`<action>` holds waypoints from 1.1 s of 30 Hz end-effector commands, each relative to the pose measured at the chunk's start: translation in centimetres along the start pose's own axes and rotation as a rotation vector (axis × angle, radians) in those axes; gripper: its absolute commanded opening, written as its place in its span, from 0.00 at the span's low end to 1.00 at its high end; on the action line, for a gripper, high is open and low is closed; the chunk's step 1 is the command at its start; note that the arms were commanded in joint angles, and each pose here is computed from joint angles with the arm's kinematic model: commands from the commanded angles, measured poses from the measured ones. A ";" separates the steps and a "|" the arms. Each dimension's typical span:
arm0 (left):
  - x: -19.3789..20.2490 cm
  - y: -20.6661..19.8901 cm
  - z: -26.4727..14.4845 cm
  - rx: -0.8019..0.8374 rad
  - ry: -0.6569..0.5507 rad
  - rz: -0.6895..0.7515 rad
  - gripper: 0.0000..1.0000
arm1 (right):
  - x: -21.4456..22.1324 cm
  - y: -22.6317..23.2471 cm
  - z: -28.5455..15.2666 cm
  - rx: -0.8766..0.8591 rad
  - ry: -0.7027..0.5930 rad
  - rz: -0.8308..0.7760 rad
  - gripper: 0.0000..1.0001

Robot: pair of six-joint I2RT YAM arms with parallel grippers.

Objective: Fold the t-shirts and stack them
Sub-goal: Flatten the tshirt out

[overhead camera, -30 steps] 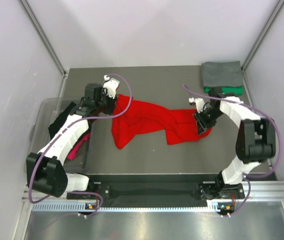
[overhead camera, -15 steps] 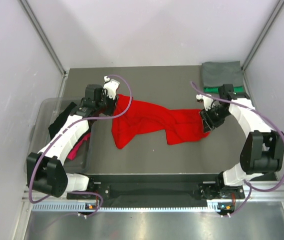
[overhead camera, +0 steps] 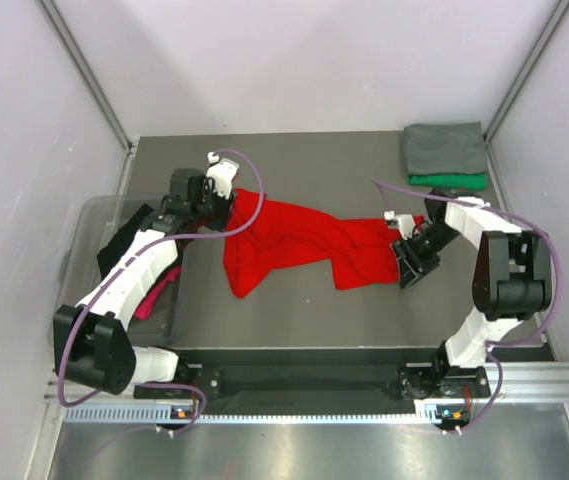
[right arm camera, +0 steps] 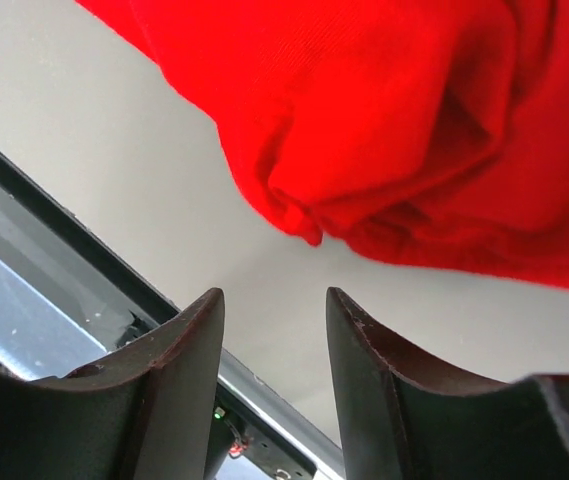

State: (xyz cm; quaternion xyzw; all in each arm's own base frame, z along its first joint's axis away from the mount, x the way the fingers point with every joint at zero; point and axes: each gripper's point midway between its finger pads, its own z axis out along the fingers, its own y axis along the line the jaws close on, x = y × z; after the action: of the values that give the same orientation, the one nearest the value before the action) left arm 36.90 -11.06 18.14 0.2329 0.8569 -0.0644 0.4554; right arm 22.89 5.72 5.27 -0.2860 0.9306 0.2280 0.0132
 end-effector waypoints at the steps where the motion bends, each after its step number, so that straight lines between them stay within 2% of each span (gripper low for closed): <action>1: -1.7 0.4 -0.8 -0.010 -0.072 0.000 0.43 | -1.1 -0.1 0.7 -0.043 -0.023 -0.016 0.46; 10: -1.4 0.7 -0.6 -0.013 -0.063 -0.008 0.43 | -2.6 -1.4 2.1 -0.071 -0.035 -0.002 0.47; 18: -1.3 0.7 -0.7 -0.012 -0.062 -0.014 0.43 | -4.8 -1.6 1.8 -0.093 -0.097 -0.013 0.48; 20: -1.3 0.8 -0.7 -0.013 -0.060 -0.016 0.43 | -5.2 -1.6 1.7 -0.097 -0.105 -0.010 0.46; 24: -1.3 0.8 -0.9 -0.012 -0.065 -0.017 0.43 | -5.1 -1.2 1.4 -0.105 -0.104 -0.012 0.25; 33: -1.5 0.7 -1.1 -0.006 -0.076 -0.025 0.44 | -4.5 1.0 -1.2 -0.102 -0.132 -0.038 0.25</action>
State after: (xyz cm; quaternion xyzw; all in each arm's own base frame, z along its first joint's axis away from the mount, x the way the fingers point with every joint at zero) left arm 37.00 -10.38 18.08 0.2240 0.8594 -0.0649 0.4551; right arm 25.93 7.75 4.30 -0.2722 0.9187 0.2854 0.0222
